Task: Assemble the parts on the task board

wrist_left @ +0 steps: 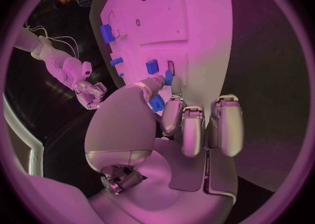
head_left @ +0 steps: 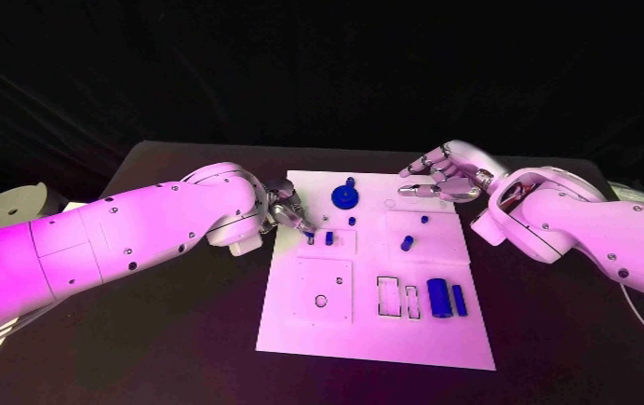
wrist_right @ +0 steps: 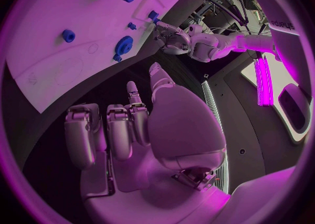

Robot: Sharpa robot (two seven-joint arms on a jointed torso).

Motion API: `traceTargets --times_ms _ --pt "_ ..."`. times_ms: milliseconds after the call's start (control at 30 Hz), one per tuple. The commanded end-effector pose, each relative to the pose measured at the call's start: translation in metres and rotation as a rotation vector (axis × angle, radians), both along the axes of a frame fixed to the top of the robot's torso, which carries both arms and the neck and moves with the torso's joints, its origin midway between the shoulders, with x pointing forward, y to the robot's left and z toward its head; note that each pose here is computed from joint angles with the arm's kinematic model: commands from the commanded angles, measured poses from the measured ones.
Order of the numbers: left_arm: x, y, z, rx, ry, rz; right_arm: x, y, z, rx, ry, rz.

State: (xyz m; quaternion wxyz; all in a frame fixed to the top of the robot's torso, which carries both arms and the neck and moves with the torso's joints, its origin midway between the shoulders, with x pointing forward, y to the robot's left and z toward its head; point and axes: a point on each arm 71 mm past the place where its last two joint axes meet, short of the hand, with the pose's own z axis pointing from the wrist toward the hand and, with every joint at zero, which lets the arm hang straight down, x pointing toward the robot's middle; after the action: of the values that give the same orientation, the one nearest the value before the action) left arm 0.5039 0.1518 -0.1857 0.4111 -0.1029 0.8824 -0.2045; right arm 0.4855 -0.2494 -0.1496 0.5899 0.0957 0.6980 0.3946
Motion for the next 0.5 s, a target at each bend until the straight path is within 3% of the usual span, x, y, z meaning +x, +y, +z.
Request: traceTargets --times_ms 33,500 --pt "-0.0015 -0.0018 -0.0018 0.037 0.004 -0.008 -0.0008 0.0013 -0.0008 -0.002 0.006 0.015" --pt "-0.0038 -0.0027 -0.0061 0.073 0.035 -0.032 -0.0009 0.0011 -0.0009 -0.001 0.006 0.016"
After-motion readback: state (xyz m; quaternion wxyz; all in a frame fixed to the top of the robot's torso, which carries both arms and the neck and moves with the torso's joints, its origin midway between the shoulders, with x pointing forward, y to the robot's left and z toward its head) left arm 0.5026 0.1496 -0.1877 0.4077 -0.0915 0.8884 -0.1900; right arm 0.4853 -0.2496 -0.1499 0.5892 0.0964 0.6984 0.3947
